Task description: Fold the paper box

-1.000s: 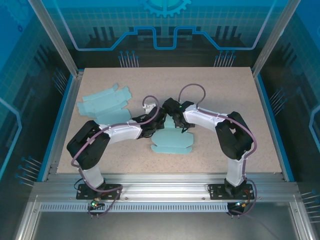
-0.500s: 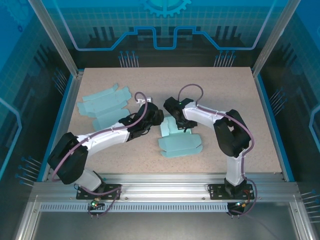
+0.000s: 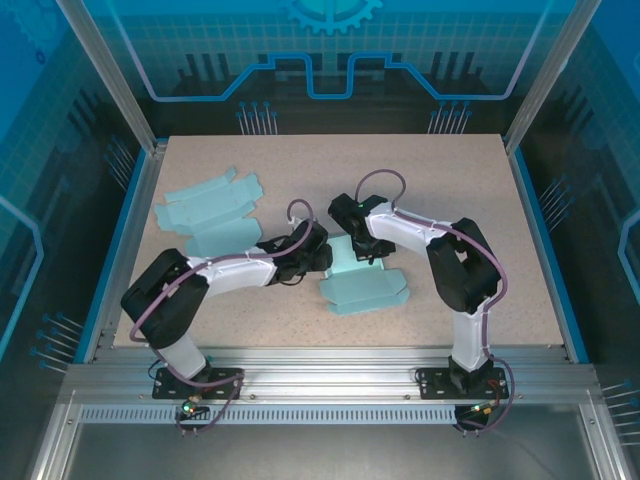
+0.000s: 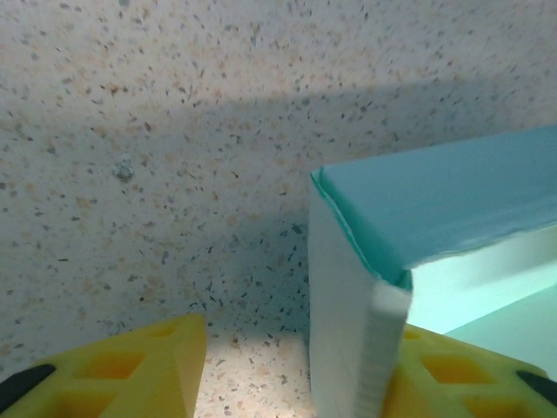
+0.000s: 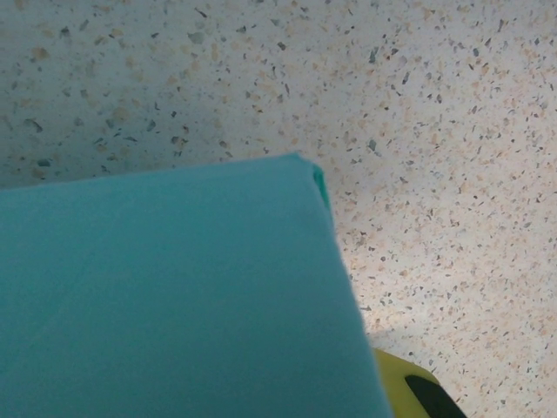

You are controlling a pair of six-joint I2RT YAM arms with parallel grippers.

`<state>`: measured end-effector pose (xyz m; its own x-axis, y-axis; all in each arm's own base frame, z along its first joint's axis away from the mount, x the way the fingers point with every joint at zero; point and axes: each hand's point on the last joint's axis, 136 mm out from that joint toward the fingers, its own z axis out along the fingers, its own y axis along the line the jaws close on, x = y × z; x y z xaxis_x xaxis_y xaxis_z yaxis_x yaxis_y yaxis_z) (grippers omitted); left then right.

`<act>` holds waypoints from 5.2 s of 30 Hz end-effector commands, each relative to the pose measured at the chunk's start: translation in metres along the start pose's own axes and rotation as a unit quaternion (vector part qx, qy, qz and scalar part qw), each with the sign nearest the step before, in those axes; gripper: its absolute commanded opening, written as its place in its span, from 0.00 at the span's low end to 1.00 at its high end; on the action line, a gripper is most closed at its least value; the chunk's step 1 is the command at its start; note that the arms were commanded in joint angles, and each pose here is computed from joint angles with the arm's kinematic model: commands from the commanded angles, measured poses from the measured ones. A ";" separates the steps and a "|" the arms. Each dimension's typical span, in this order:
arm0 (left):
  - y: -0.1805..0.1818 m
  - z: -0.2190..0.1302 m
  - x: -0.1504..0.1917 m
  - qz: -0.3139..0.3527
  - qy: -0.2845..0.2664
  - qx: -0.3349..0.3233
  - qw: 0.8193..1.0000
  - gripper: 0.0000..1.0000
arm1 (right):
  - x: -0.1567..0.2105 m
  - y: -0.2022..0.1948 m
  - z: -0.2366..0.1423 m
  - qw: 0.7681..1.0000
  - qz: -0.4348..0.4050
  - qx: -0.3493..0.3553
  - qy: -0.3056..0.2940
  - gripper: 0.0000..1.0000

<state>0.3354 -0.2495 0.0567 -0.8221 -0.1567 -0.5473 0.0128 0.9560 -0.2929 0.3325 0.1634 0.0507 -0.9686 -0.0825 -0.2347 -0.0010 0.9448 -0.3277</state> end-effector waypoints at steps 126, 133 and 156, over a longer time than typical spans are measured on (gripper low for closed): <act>0.084 -0.029 -0.065 0.024 -0.027 -0.065 0.997 0.72 | 0.026 -0.094 -0.198 0.986 0.001 0.028 -0.167 1.00; 0.066 -0.007 -0.058 0.080 -0.027 -0.073 0.994 0.71 | 0.096 -0.125 -0.159 0.977 0.102 -0.067 -0.173 1.00; 0.072 0.016 -0.023 0.079 0.024 -0.085 0.993 0.99 | 0.122 -0.009 -0.028 0.943 0.178 -0.268 -0.091 0.56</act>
<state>0.3675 -0.1764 0.0382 -0.8322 -0.0116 -0.5543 0.0424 0.9955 -0.0846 0.1847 0.1247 0.0448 -0.8823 0.2458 -0.4015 0.1866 0.9656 0.1810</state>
